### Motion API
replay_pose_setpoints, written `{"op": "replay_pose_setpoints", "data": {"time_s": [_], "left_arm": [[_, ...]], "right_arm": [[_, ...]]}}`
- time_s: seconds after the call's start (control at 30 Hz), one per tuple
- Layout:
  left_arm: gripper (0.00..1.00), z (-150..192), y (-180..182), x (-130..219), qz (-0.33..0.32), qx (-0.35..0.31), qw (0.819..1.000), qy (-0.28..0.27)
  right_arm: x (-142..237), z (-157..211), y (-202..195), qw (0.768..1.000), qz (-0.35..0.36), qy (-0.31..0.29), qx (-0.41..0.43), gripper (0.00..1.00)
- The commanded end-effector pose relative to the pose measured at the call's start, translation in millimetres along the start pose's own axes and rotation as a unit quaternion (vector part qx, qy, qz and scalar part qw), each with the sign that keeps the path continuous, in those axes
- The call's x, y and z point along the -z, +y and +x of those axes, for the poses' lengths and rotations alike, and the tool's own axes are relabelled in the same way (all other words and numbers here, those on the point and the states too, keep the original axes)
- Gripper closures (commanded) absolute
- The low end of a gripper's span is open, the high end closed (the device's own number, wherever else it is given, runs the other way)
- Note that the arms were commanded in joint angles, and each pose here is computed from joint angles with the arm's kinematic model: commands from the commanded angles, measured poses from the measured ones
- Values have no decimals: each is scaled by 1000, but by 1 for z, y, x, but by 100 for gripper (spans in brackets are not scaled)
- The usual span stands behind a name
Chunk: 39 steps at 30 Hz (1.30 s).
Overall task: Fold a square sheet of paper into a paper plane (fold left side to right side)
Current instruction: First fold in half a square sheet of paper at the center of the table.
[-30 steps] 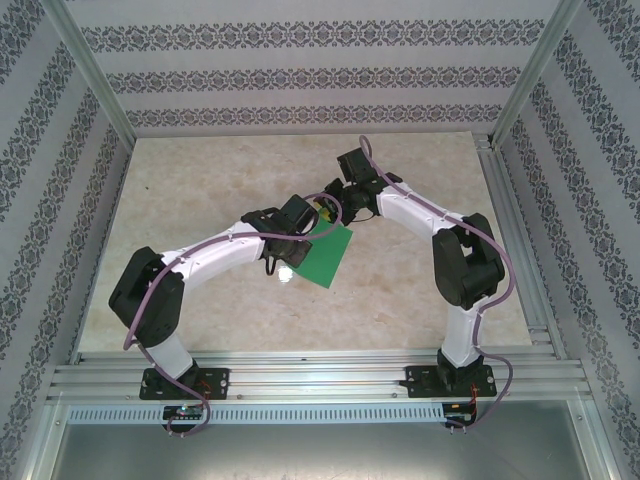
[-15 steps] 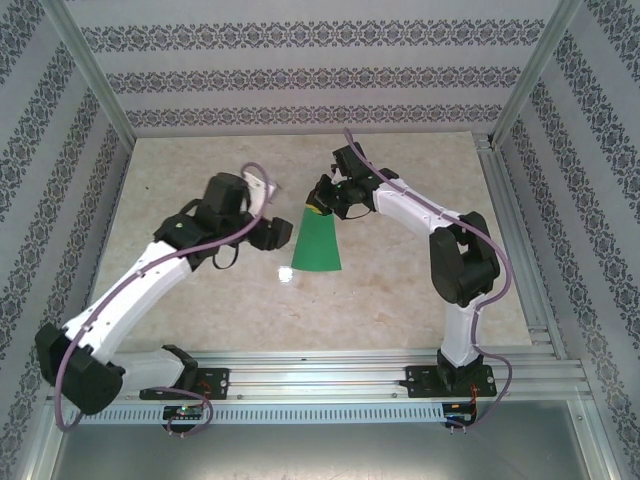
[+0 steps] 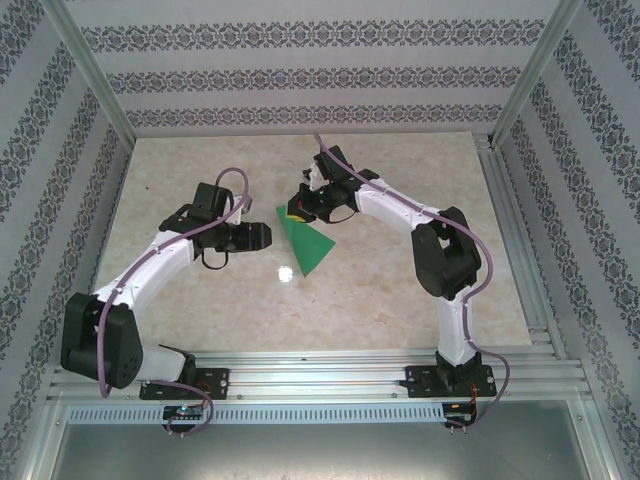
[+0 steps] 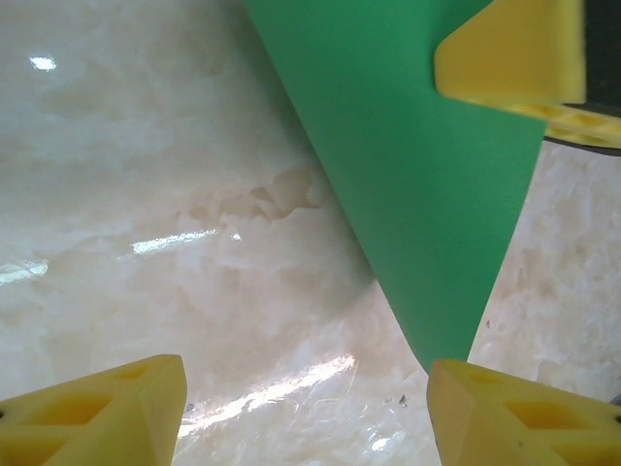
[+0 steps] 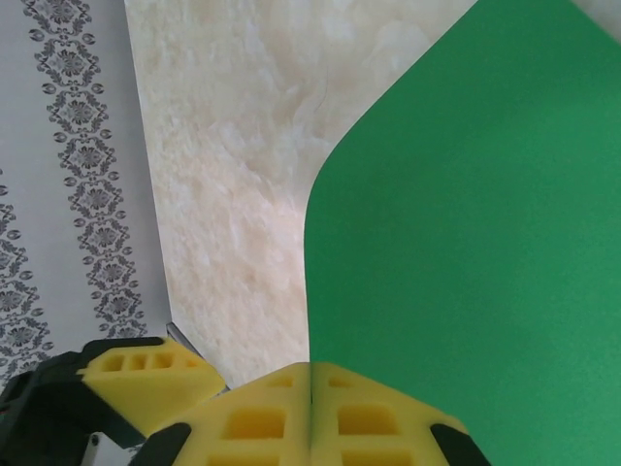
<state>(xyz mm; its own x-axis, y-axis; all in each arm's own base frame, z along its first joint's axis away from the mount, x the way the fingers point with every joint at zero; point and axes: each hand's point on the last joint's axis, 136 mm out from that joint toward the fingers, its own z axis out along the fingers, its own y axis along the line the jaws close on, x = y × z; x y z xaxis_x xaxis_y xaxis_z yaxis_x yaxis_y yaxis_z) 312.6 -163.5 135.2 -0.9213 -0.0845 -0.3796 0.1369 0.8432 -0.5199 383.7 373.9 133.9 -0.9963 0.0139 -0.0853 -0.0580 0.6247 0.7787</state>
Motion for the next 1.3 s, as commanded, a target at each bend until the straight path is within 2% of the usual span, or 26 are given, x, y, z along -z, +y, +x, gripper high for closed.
{"op": "replay_pose_setpoints", "data": {"time_s": [0.0,0.17,0.43,0.67,1.0,1.27], "left_arm": [[34,-19,-9,3,29,7,999,-35],[35,-27,-5,15,24,8,998,-57],[39,-34,1,18,34,14,998,-58],[40,-34,12,16,24,26,998,-55],[41,-27,29,15,7,43,998,-50],[44,-29,43,6,29,84,995,-50]], "right_arm": [[2,1,13,1000,-15,12,23,100],[19,9,8,999,20,0,39,100],[45,48,0,991,103,18,82,100],[21,73,16,990,84,64,93,100],[-31,48,45,994,13,82,76,100],[-52,0,50,996,-60,49,36,100]]}}
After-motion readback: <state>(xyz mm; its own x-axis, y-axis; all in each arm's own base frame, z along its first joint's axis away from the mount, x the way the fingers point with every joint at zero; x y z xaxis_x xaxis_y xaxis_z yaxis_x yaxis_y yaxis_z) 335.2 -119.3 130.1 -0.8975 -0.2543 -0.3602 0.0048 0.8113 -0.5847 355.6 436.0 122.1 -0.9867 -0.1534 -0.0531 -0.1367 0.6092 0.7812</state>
